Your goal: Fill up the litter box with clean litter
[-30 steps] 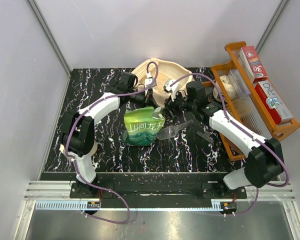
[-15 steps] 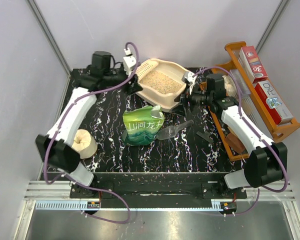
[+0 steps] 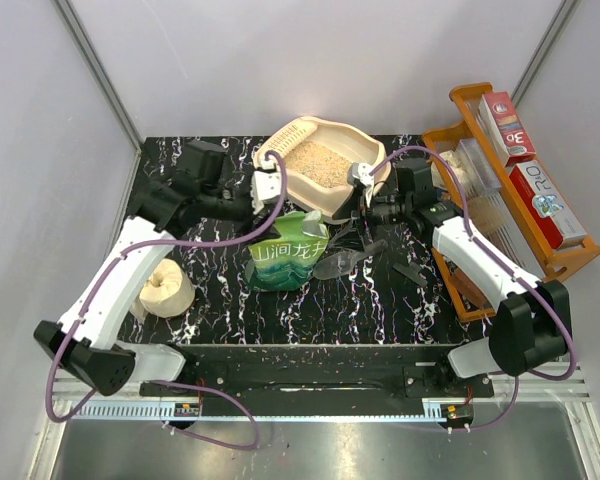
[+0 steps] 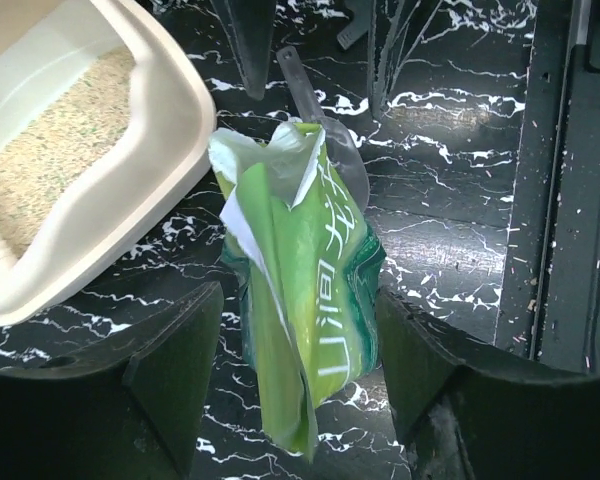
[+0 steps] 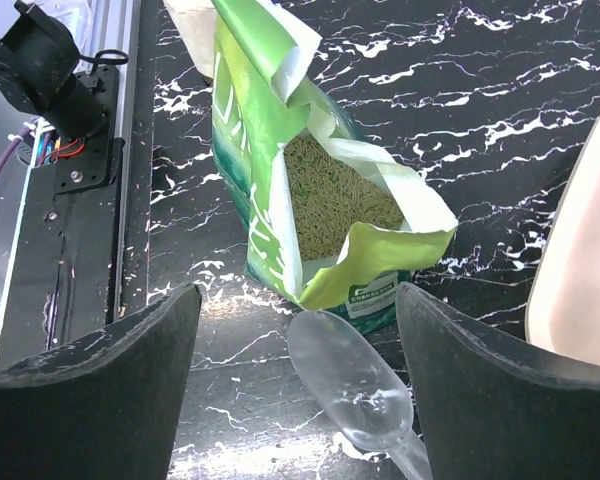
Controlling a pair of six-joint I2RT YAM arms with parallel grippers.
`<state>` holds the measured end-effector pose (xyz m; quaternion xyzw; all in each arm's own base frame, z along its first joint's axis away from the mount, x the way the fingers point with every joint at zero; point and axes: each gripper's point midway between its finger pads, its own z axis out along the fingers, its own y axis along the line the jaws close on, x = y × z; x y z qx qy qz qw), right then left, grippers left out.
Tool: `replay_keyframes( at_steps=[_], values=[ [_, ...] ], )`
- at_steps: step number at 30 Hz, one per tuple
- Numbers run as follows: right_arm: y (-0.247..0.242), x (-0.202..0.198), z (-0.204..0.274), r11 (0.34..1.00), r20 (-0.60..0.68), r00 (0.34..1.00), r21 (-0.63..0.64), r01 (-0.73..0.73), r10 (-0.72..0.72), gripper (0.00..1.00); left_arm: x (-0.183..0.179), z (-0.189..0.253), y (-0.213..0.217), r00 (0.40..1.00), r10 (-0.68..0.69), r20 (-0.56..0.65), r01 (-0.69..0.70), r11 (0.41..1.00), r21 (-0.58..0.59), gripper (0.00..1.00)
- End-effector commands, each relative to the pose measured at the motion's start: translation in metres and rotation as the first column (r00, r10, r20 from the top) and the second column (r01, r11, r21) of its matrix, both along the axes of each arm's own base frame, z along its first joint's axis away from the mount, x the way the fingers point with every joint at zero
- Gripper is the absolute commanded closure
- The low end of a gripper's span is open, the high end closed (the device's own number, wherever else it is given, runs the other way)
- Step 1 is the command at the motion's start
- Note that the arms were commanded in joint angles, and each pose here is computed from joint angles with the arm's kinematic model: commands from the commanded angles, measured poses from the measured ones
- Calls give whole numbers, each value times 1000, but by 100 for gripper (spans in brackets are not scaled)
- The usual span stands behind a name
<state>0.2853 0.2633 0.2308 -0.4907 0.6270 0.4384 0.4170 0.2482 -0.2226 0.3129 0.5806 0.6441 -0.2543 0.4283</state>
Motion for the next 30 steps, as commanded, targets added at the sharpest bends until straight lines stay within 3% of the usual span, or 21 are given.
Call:
replay_keyframes(
  at_steps=[1,7,13,15,16,19,26,30],
  values=[
    [7,1,4,999,89,995,11,-38,37,17,24,-7,-11,998,15,69,-18,999,45,34],
    [11,0,-15,999,86,995,-17,-52,53,31,42,-11,-10,991,51,126,-62,995,82,40],
    [28,2,-19,998,94,994,5,-63,62,46,37,-19,-10,994,37,105,-48,994,99,48],
    [33,3,-20,998,90,994,9,-64,63,55,36,-21,-11,995,32,98,-42,994,101,50],
    [37,4,-18,998,104,993,16,-66,64,66,35,-23,-12,996,29,89,-38,994,102,52],
    [38,8,-17,999,105,993,16,-47,46,83,34,-25,-12,996,26,83,-35,994,102,57],
    [30,16,-22,1000,188,982,-21,10,-5,90,29,-34,-12,998,8,56,-15,993,119,74],
    [29,30,-19,998,231,971,-15,61,-56,81,29,-33,-15,999,5,45,-10,994,113,82]
  ],
)
